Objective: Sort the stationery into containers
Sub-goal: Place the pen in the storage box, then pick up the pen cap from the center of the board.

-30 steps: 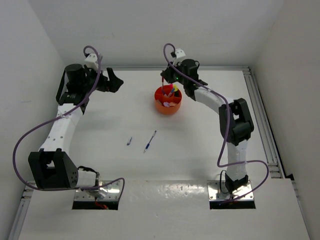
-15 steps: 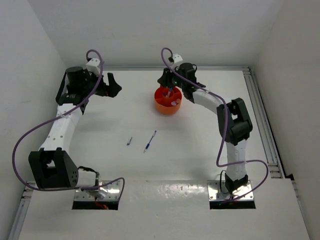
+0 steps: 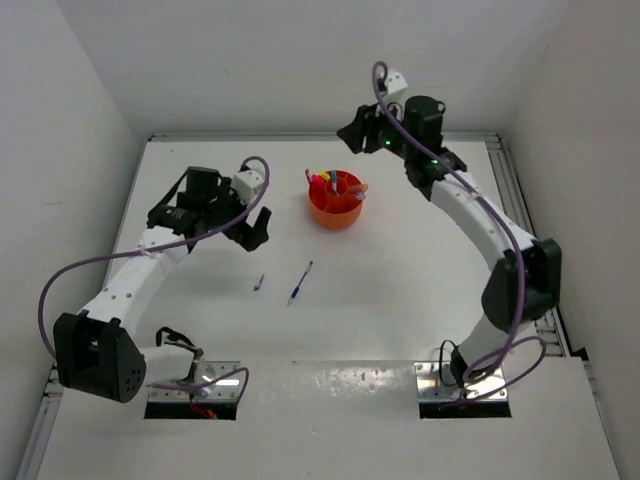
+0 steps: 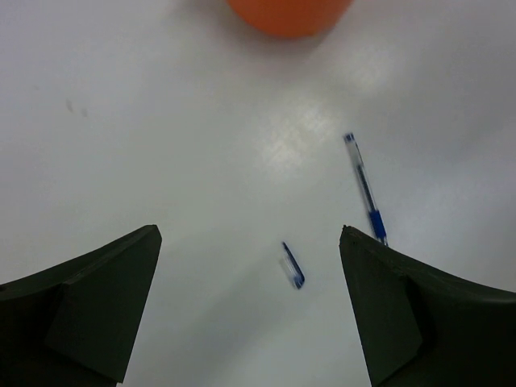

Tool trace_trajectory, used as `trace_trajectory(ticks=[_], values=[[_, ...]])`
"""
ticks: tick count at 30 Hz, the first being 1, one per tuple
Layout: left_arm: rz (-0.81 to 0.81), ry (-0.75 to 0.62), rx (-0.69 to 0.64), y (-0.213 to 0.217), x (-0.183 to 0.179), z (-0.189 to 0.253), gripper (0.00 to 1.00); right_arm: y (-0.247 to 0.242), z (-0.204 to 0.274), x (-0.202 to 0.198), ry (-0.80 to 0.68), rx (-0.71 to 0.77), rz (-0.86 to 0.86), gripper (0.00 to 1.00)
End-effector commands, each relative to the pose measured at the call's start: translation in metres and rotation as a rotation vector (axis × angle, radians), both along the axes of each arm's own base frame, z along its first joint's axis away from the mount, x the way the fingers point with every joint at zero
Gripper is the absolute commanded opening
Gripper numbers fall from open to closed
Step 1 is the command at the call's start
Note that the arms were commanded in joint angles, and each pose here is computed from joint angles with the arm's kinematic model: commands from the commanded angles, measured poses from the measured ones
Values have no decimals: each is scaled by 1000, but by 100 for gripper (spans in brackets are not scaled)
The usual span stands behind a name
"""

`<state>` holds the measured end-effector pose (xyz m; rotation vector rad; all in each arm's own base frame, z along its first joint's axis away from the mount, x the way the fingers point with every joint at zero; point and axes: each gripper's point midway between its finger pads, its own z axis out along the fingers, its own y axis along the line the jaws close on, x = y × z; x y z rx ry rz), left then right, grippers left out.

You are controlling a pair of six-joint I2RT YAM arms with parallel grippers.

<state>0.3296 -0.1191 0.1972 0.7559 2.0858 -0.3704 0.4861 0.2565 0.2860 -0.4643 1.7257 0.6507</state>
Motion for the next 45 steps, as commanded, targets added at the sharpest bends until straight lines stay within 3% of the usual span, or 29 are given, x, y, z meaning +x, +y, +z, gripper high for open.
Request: trace_trajectory(ticks=[1, 4, 8, 18, 35, 45], values=[[-26, 163, 150, 14, -31, -46, 99, -30, 31, -28, -31, -18, -5, 47], [-6, 320, 228, 25, -47, -84, 89, -56, 28, -53, 2, -37, -34, 46], [-9, 455, 239, 20, -67, -117, 73, -83, 9, -90, 47, -59, -65, 45], [74, 685, 302, 14, -79, -170, 68, -108, -14, -115, 117, -60, -128, 44], [119, 719, 277, 1, -61, -194, 55, -114, -26, -110, 156, -63, -148, 44], [148, 732, 316, 8, -55, -210, 34, -113, -31, -109, 168, -66, -144, 44]])
